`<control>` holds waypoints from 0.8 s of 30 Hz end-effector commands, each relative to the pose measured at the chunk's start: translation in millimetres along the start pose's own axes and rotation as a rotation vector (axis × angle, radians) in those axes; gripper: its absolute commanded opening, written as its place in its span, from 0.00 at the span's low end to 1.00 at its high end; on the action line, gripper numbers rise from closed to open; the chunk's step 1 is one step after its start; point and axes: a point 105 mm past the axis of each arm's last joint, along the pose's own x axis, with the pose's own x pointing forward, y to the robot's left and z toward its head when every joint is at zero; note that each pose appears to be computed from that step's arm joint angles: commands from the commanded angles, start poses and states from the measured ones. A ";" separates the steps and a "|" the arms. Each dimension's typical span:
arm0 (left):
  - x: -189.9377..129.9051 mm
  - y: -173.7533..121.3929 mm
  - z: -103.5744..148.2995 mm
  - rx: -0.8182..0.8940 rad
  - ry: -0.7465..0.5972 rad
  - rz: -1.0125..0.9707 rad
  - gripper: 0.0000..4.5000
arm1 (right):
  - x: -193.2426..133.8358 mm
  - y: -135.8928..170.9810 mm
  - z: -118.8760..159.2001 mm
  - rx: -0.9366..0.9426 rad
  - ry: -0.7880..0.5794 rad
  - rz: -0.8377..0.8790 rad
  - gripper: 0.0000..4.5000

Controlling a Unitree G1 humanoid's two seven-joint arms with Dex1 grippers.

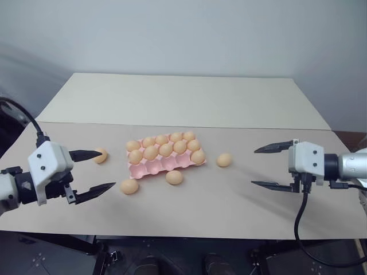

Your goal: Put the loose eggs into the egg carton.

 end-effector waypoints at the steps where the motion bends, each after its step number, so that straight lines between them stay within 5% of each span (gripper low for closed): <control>1: -2.1 -5.0 13.1 0.026 -0.034 -0.043 0.99 | -3.3 -4.2 8.8 -0.038 -0.014 -0.020 1.00; 14: 3.4 -0.1 11.3 0.034 -0.030 -0.028 0.99 | 1.2 -0.9 6.9 -0.021 -0.019 -0.043 1.00; 24: 12.6 -4.1 10.1 0.028 -0.055 -0.102 0.99 | 34.0 -22.2 -0.5 -0.062 0.021 -0.022 1.00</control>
